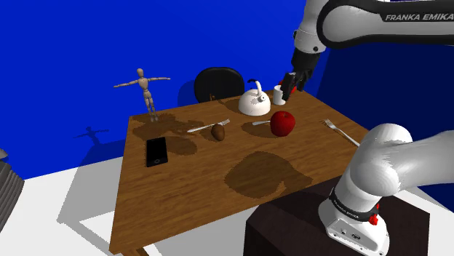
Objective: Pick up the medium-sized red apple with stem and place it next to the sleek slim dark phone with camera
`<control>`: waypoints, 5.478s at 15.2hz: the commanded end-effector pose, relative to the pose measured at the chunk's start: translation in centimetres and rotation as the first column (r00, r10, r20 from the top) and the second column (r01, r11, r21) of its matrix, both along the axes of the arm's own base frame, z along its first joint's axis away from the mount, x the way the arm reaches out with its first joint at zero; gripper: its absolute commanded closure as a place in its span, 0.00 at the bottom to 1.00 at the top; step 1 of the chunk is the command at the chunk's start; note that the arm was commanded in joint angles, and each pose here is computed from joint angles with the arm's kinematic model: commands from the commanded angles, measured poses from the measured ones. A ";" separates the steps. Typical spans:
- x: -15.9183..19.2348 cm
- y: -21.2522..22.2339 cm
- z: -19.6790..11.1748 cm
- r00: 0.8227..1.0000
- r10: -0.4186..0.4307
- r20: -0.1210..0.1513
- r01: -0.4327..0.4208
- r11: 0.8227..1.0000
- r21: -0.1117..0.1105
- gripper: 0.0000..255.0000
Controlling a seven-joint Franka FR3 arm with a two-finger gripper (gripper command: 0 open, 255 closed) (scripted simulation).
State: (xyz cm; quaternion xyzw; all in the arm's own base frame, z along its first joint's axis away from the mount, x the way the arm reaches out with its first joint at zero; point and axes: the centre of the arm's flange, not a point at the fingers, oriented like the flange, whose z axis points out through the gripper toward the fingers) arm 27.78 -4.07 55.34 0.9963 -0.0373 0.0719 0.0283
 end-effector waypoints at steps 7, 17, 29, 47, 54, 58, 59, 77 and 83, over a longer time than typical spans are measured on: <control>-0.3 -6.9 -8.0 0.986 0.004 0.166 -0.002 1.000 -0.011 0.00; 1.2 -11.3 -15.5 0.964 0.006 0.265 -0.002 1.000 -0.016 0.00; 1.8 -11.5 -16.7 0.964 0.006 0.265 -0.002 1.000 -0.016 1.00; 1.8 -11.5 -12.0 0.964 0.006 0.265 -0.002 1.000 -0.016 1.00; 1.8 -11.5 -8.3 0.964 0.006 0.265 -0.002 1.000 -0.016 1.00; 1.8 -11.5 -6.2 0.964 0.006 0.265 -0.002 1.000 -0.016 1.00; 1.8 -11.5 -5.6 0.964 0.006 0.265 -0.002 1.000 -0.016 1.00; 1.8 -11.4 3.4 0.964 0.006 0.265 -0.002 1.000 -0.016 1.00; 7.3 -5.8 3.5 0.964 0.006 0.265 -0.002 1.000 -0.016 1.00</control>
